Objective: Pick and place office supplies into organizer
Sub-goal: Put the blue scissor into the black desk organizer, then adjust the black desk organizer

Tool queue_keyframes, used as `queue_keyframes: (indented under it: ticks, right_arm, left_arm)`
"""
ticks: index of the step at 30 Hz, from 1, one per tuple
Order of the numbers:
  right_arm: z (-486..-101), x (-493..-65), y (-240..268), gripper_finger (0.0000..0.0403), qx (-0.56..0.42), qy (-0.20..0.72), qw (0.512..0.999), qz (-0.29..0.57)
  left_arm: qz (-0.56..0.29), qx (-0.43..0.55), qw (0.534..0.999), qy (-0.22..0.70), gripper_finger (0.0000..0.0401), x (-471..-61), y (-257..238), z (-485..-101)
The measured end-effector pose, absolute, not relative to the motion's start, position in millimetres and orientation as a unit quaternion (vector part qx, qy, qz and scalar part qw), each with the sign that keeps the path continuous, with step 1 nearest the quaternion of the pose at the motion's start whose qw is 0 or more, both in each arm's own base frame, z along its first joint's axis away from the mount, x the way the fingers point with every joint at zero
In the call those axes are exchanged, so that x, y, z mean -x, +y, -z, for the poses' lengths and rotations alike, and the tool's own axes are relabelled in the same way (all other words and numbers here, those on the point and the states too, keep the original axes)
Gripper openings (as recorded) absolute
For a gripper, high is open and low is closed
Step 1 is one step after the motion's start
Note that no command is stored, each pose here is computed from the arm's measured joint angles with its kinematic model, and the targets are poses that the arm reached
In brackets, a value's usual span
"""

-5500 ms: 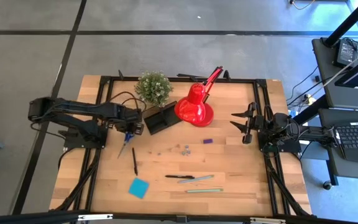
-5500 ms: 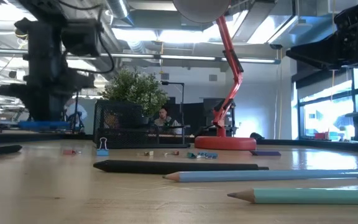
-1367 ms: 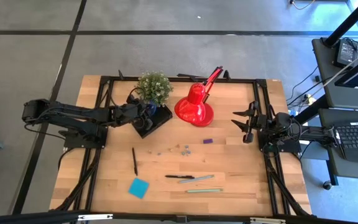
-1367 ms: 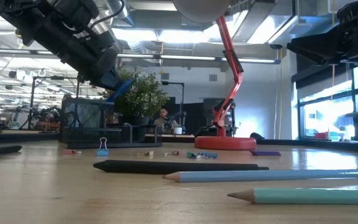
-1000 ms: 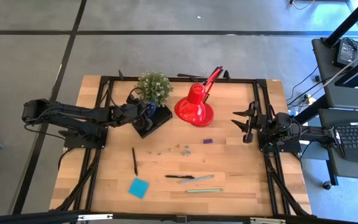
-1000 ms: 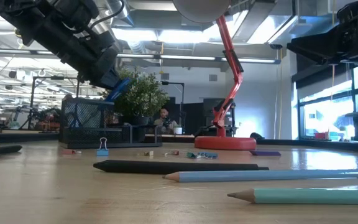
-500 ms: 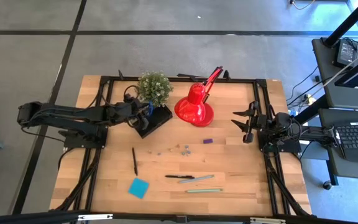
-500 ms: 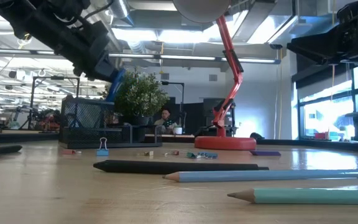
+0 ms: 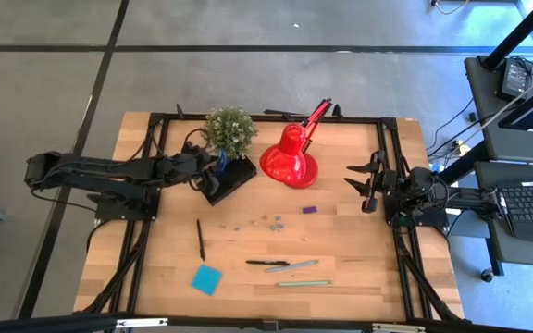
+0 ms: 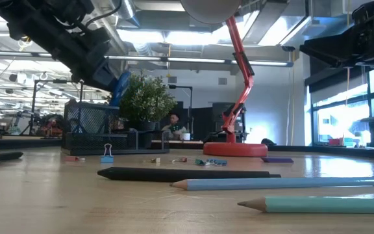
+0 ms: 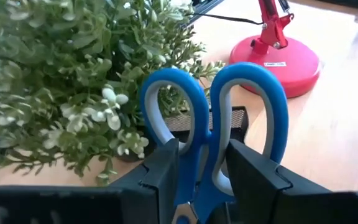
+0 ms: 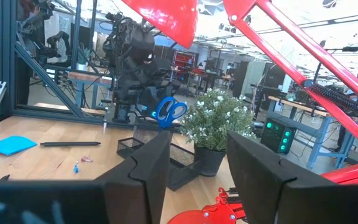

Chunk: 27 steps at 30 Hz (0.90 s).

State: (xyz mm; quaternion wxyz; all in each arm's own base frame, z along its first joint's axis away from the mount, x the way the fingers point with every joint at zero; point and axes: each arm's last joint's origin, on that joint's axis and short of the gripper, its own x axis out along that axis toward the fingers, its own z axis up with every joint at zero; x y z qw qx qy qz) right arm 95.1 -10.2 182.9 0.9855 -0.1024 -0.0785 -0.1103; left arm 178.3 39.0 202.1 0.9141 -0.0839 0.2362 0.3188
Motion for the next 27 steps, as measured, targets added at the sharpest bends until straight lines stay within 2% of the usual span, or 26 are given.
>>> queue_keyframes:
  ticks: [5, 13, 22, 27]
  right_arm:
    - [-183, -95, -10, 0.0162, 0.102, -0.079, 0.985, 0.110]
    - [-183, -95, -10, 0.0162, 0.102, -0.078, 0.986, 0.110]
    - [-183, -95, -10, 0.0162, 0.102, -0.079, 0.985, 0.110]
    - [-183, -95, -10, 0.0162, 0.102, -0.078, 0.985, 0.110]
  left_arm:
    - [-0.312, 0.120, 0.910, 0.246, 0.0133, -173, 37, -201]
    - [-0.311, 0.128, 0.903, 0.267, 0.0173, -168, 36, -198]
    - [-0.261, 0.184, 0.904, 0.285, 0.0186, -158, 31, -200]
    - [-0.208, 0.233, 0.911, 0.271, 0.0185, -155, 27, -220]
